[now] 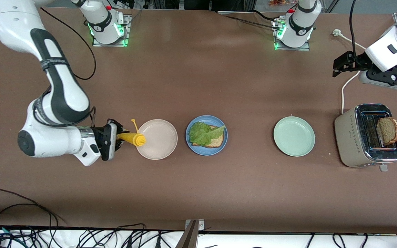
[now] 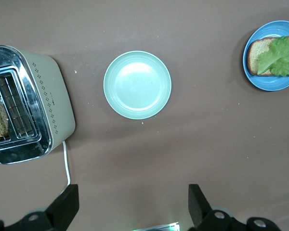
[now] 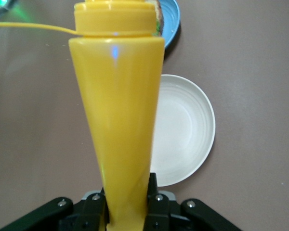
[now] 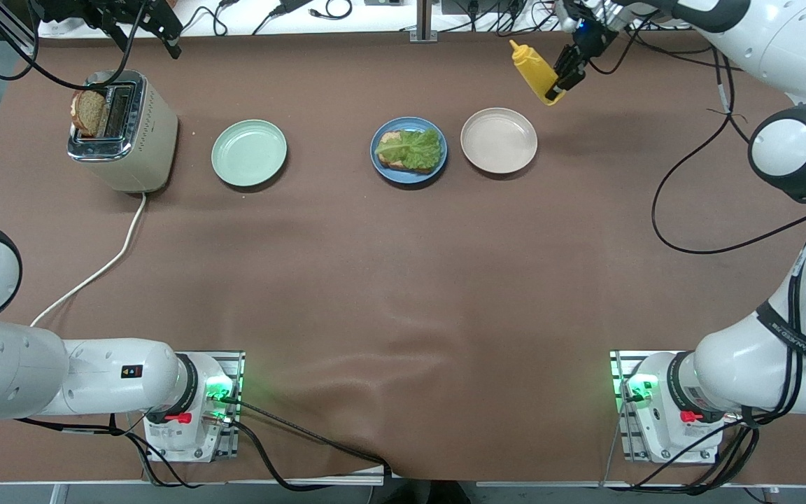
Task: Make sandwich in blue plate with both arms
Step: 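Bring the yellow bottle back beside the white plate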
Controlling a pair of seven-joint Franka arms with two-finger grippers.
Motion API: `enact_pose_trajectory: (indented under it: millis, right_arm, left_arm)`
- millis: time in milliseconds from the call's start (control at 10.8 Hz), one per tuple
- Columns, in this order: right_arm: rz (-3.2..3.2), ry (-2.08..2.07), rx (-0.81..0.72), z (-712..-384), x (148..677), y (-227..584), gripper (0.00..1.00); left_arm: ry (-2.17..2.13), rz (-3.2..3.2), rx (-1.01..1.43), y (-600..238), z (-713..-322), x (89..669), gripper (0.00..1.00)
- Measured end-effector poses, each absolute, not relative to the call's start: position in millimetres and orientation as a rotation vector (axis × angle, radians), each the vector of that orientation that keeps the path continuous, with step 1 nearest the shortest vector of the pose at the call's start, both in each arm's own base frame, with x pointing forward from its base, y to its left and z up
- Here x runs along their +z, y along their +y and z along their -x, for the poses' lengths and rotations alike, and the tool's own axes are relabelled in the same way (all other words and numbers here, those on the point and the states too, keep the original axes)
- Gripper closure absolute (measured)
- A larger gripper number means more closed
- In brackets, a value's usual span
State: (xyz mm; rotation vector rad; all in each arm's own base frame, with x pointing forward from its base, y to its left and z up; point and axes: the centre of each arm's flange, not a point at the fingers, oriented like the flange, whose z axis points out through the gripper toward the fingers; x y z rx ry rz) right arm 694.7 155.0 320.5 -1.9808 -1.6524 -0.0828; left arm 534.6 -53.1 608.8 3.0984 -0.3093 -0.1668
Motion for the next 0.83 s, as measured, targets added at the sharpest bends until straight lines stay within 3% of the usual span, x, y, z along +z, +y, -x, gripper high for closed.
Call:
enact_pose_trajectory:
  millis: [832]
  right_arm:
    - [1.512, -1.679, -0.318, -692.6, 214.1, 50.7, 0.71]
  left_arm:
    - [-0.31, -3.098, -0.168, -53.2, -534.6, 608.7, 0.0]
